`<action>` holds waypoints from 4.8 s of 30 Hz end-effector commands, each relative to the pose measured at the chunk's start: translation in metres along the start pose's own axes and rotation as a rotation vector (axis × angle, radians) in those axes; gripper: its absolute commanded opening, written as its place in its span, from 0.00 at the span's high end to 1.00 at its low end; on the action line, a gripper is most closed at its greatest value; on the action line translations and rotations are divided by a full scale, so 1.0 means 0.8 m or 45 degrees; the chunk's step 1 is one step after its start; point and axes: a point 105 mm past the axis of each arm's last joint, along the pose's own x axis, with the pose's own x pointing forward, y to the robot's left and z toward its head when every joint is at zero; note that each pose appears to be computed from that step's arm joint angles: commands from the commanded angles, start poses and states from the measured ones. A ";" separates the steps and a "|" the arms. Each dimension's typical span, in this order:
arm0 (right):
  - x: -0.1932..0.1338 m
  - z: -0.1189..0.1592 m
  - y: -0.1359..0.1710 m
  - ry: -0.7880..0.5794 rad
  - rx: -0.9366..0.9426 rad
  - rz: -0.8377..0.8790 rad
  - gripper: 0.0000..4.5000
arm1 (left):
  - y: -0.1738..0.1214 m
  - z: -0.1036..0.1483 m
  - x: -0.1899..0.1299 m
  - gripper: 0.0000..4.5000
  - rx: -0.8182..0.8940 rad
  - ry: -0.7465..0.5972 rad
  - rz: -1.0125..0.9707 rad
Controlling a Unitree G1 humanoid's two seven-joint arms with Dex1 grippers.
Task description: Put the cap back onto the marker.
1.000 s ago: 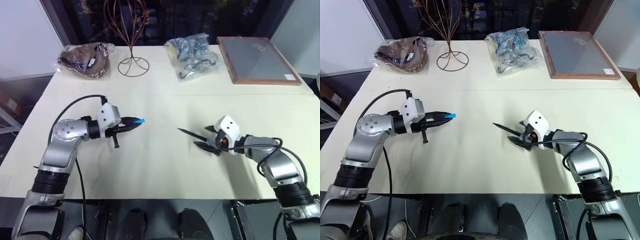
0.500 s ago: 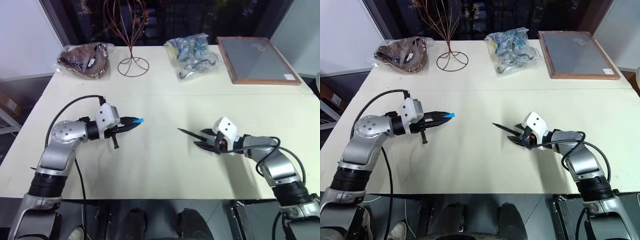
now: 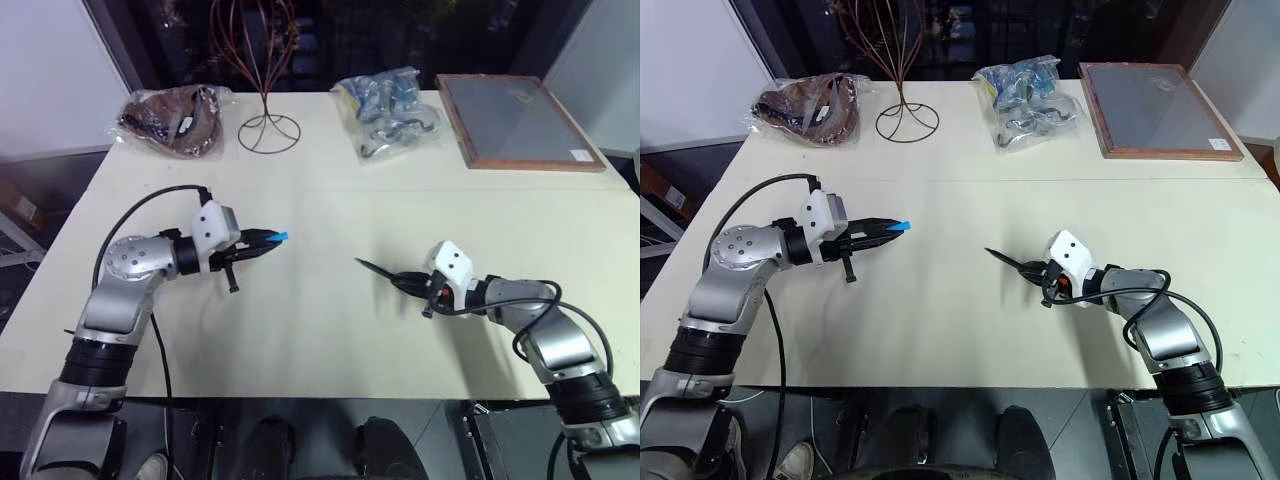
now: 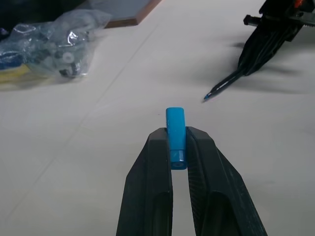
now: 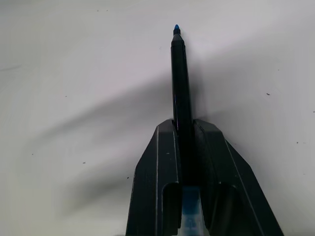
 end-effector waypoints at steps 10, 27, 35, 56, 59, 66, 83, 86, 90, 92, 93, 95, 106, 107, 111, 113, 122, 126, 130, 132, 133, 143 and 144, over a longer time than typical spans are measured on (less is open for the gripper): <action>-0.029 0.094 -0.016 -0.010 -0.589 0.003 0.98 | -0.004 -0.006 0.029 1.00 0.266 -0.098 -0.224; -0.010 0.126 0.024 -0.078 -0.737 0.159 0.98 | -0.007 -0.005 0.038 1.00 0.350 -0.199 -0.301; -0.009 0.131 0.027 -0.083 -0.751 0.189 0.98 | -0.014 -0.012 0.036 1.00 0.392 -0.184 -0.335; -0.003 0.137 0.046 -0.119 -0.722 0.248 0.98 | -0.017 -0.017 0.038 1.00 0.398 -0.168 -0.344; -0.002 0.138 0.048 -0.122 -0.721 0.251 0.98 | -0.017 -0.016 0.040 1.00 0.400 -0.172 -0.347; -0.002 0.140 0.049 -0.127 -0.720 0.253 0.98 | -0.020 -0.010 0.045 1.00 0.404 -0.198 -0.356; -0.014 0.135 0.036 -0.084 -0.721 0.217 0.98 | -0.023 -0.017 0.034 1.00 0.397 -0.166 -0.361; -0.012 0.133 0.038 -0.084 -0.718 0.225 0.98 | -0.022 -0.016 0.035 1.00 0.400 -0.167 -0.355; -0.010 0.132 0.041 -0.090 -0.710 0.236 0.98 | -0.021 -0.014 0.036 1.00 0.403 -0.172 -0.349; -0.009 0.132 0.043 -0.091 -0.709 0.242 0.98 | -0.020 -0.013 0.036 1.00 0.403 -0.174 -0.347; -0.009 0.131 0.043 -0.092 -0.708 0.243 0.98 | -0.020 -0.013 0.036 1.00 0.404 -0.175 -0.347; -0.009 0.131 0.043 -0.091 -0.706 0.242 0.98 | -0.021 -0.012 0.035 1.00 0.405 -0.176 -0.348; -0.007 0.131 0.044 -0.095 -0.707 0.249 0.98 | -0.022 -0.010 0.035 1.00 0.405 -0.181 -0.347; -0.007 0.131 0.044 -0.096 -0.708 0.250 0.98 | -0.022 -0.010 0.035 1.00 0.406 -0.182 -0.347; -0.007 0.132 0.045 -0.099 -0.709 0.252 0.98 | -0.023 -0.010 0.035 1.00 0.405 -0.184 -0.346; -0.006 0.132 0.045 -0.100 -0.710 0.254 0.98 | -0.023 -0.009 0.036 1.00 0.406 -0.186 -0.346; -0.005 0.133 0.047 -0.105 -0.710 0.255 0.98 | -0.024 -0.008 0.038 1.00 0.411 -0.193 -0.355; -0.005 0.134 0.047 -0.107 -0.710 0.256 0.98 | -0.026 -0.008 0.040 1.00 0.415 -0.198 -0.367; -0.005 0.137 0.048 -0.115 -0.714 0.258 0.98 | -0.029 -0.008 0.043 1.00 0.418 -0.205 -0.382; -0.004 0.139 0.049 -0.119 -0.716 0.260 0.98 | -0.030 -0.007 0.045 1.00 0.419 -0.208 -0.386; -0.004 0.139 0.050 -0.121 -0.717 0.261 0.98 | -0.030 -0.007 0.045 1.00 0.418 -0.209 -0.386; 0.001 0.145 0.058 -0.143 -0.717 0.282 0.98 | -0.028 -0.005 0.049 1.00 0.424 -0.220 -0.388; 0.002 0.145 0.059 -0.144 -0.719 0.285 0.98 | -0.027 -0.004 0.050 1.00 0.426 -0.222 -0.385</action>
